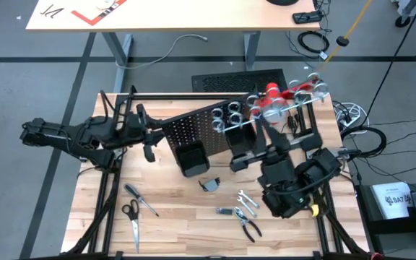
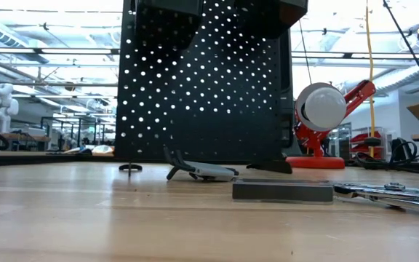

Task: Hang tools onto peg board
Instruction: Assemble the tool holder on the pegboard

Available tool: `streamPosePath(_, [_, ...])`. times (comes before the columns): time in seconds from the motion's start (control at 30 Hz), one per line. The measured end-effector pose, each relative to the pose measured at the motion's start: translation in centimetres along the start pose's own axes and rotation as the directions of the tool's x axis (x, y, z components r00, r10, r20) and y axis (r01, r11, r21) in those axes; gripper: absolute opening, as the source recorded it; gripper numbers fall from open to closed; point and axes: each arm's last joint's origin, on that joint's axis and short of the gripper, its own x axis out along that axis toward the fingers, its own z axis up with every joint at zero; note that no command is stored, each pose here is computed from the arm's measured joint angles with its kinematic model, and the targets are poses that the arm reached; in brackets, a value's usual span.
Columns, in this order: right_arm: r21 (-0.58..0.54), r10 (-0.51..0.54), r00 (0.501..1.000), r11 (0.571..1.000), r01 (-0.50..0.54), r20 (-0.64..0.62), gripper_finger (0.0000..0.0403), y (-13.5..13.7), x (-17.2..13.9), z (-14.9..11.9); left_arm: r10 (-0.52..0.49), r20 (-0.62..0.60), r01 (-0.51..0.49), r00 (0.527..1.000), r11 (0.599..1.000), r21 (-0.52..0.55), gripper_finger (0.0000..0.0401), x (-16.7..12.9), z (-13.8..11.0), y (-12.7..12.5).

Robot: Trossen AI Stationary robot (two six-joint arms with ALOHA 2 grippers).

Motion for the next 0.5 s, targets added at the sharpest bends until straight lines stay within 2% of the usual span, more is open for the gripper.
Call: streamPosePath(0.5, [0.119, 0.067, 0.996, 0.99, -0.073, 0.054, 0.0, 9.1, -3.9, -1.9, -0.029, 0.017, 0.029, 0.999, 1.0, -0.009, 0.0095, 0.0, 0.2, -0.1])
